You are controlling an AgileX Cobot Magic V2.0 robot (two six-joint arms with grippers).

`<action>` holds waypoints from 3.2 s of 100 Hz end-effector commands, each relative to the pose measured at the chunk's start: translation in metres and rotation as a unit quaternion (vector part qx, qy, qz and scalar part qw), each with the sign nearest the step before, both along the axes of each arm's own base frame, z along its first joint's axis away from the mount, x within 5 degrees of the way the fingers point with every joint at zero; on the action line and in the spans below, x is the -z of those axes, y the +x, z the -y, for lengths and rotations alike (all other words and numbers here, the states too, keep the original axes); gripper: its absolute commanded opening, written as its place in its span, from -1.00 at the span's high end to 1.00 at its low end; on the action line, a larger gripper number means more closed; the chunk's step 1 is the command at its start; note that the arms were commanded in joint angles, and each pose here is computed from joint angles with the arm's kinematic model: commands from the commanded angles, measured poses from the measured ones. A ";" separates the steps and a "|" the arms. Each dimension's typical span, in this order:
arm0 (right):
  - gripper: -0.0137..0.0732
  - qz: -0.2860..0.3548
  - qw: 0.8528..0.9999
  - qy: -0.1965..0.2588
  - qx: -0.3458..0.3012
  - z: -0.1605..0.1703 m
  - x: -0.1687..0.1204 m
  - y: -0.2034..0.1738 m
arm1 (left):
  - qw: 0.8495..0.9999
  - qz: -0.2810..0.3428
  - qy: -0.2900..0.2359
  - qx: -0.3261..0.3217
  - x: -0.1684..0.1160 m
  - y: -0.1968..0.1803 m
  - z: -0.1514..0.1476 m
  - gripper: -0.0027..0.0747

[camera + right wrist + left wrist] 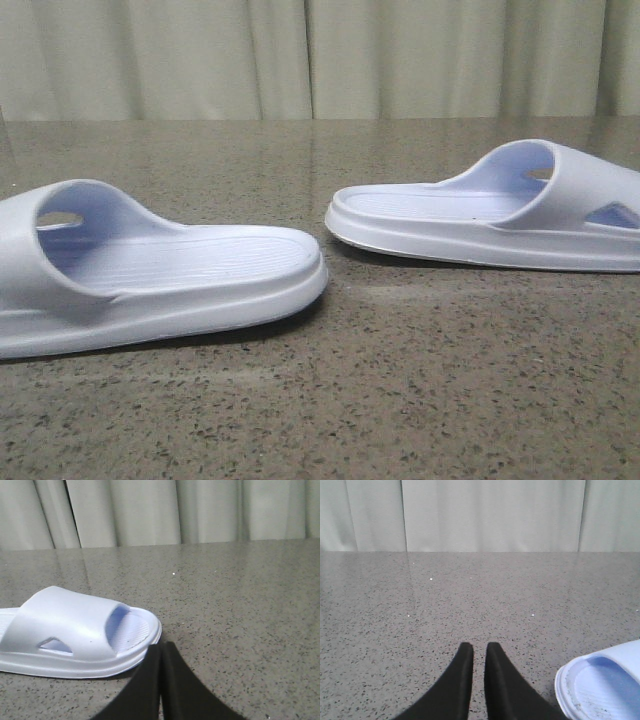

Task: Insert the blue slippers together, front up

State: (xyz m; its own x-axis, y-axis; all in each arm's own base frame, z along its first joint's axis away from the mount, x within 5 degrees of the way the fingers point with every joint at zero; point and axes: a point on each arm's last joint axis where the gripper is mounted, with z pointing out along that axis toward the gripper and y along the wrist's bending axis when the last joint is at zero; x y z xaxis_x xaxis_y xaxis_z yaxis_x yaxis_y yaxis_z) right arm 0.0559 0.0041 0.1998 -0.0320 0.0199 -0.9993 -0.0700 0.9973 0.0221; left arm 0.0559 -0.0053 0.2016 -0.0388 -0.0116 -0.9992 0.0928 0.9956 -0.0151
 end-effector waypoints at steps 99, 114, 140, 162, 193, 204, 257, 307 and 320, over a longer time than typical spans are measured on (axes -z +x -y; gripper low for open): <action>0.93 0.042 0.999 0.000 0.003 0.000 -0.002 -0.001 | 0.999 0.048 -0.010 -0.003 -0.005 -0.002 0.000 0.89; 0.93 0.043 0.999 0.000 0.003 0.000 -0.002 -0.001 | 0.999 0.048 -0.010 -0.003 -0.005 -0.002 0.000 0.89; 0.93 0.060 0.998 0.001 0.004 0.001 -0.005 -0.001 | 0.999 0.048 -0.010 -0.003 -0.005 -0.002 0.000 0.89; 0.93 0.078 0.997 0.003 0.004 0.001 -0.009 -0.001 | 0.998 0.059 -0.020 -0.002 -0.007 -0.002 -0.001 0.89; 0.93 0.075 0.997 0.021 0.003 0.001 -0.015 -0.003 | 0.978 0.090 -0.187 0.000 -0.021 -0.004 -0.002 0.89; 0.93 0.076 0.996 0.050 -0.001 0.000 -0.027 -0.005 | 0.960 0.082 -0.269 0.013 -0.031 -0.007 -0.001 0.89; 0.93 0.013 0.995 0.090 -0.035 -0.006 -0.118 -0.015 | 0.962 -0.028 -0.253 0.097 -0.132 -0.009 0.018 0.89; 0.54 -0.043 0.991 0.115 -0.053 -0.011 -0.138 -0.004 | 0.961 -0.075 -0.245 0.103 -0.153 0.009 0.023 0.60; -0.01 -0.042 0.991 0.116 -0.054 -0.011 -0.138 -0.004 | 0.961 -0.075 -0.245 0.103 -0.153 0.009 0.023 0.04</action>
